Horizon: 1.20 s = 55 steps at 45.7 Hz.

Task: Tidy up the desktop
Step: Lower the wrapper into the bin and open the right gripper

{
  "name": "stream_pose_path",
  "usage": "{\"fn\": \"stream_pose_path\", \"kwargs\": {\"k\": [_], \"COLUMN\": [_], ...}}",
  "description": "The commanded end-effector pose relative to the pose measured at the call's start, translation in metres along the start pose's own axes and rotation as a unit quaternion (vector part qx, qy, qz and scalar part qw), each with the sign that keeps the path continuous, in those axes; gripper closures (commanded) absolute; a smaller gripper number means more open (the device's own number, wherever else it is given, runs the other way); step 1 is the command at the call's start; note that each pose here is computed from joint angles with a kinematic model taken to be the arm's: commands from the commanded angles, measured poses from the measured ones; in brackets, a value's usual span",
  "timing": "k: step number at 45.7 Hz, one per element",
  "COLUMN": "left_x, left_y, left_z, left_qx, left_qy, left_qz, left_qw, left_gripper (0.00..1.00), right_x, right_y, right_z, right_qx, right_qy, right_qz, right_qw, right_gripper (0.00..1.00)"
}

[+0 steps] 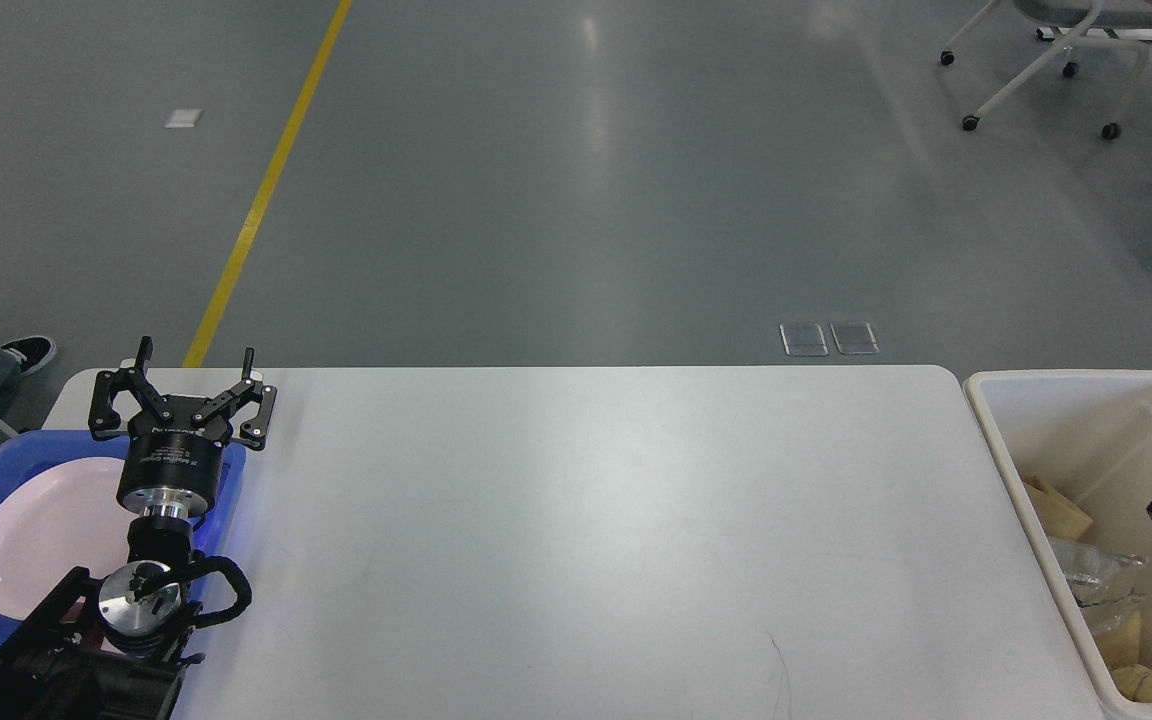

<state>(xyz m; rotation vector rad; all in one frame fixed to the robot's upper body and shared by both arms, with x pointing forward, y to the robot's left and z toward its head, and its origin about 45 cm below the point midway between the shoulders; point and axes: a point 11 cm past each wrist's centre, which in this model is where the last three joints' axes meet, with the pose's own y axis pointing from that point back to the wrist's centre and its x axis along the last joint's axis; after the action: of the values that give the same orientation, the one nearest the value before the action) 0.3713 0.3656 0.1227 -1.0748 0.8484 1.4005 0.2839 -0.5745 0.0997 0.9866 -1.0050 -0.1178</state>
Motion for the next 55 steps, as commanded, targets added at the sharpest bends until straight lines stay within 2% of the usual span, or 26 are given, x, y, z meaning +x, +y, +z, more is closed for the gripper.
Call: {"fn": "stream_pose_path", "kwargs": {"k": [1,12,28,31,35,37,41,45,55], "left_x": [-0.001,0.0,0.0,0.0,0.0,0.0,0.0,0.0,0.0], "left_y": [0.0,0.0,0.0,0.0,0.0,0.0,0.0,0.0,0.0], "left_z": [0.0,0.0,0.0,0.0,0.0,0.0,0.0,0.0,0.0], "left_qx": [0.0,-0.001,0.0,-0.001,-0.001,0.0,0.0,-0.001,-0.001], "left_qy": [0.0,0.0,0.0,0.0,0.0,0.0,0.0,0.0,0.0], "left_qz": [-0.001,0.0,-0.001,0.0,0.0,-0.001,-0.001,-0.001,0.0], "left_qw": [1.0,1.0,1.0,1.0,1.0,1.0,1.0,1.0,1.0], "left_gripper": [0.04,0.04,0.04,0.04,0.04,0.04,0.04,0.04,0.04], "right_x": [-0.033,-0.088,-0.095,-0.098,-0.097,-0.095,-0.091,-0.088,-0.087], "right_y": [-0.019,-0.029,-0.029,-0.029,-0.029,-0.028,-0.027,-0.027,-0.028], "right_z": [0.001,-0.009,-0.005,-0.008,-0.011,-0.011,-0.011,-0.011,-0.009], "right_qx": [-0.009,-0.004,-0.006,-0.004,-0.002,-0.001,0.0,-0.001,-0.002], "right_qy": [0.007,0.015,0.007,0.009,0.007,0.004,0.002,0.0,0.001], "right_qz": [0.035,0.071,0.072,0.071,0.075,0.084,0.099,0.106,0.105], "right_qw": [0.999,0.997,0.997,0.997,0.997,0.996,0.995,0.994,0.995], "right_gripper": [1.0,1.0,1.0,0.78,0.34,0.22,0.17,0.01,0.0]}}
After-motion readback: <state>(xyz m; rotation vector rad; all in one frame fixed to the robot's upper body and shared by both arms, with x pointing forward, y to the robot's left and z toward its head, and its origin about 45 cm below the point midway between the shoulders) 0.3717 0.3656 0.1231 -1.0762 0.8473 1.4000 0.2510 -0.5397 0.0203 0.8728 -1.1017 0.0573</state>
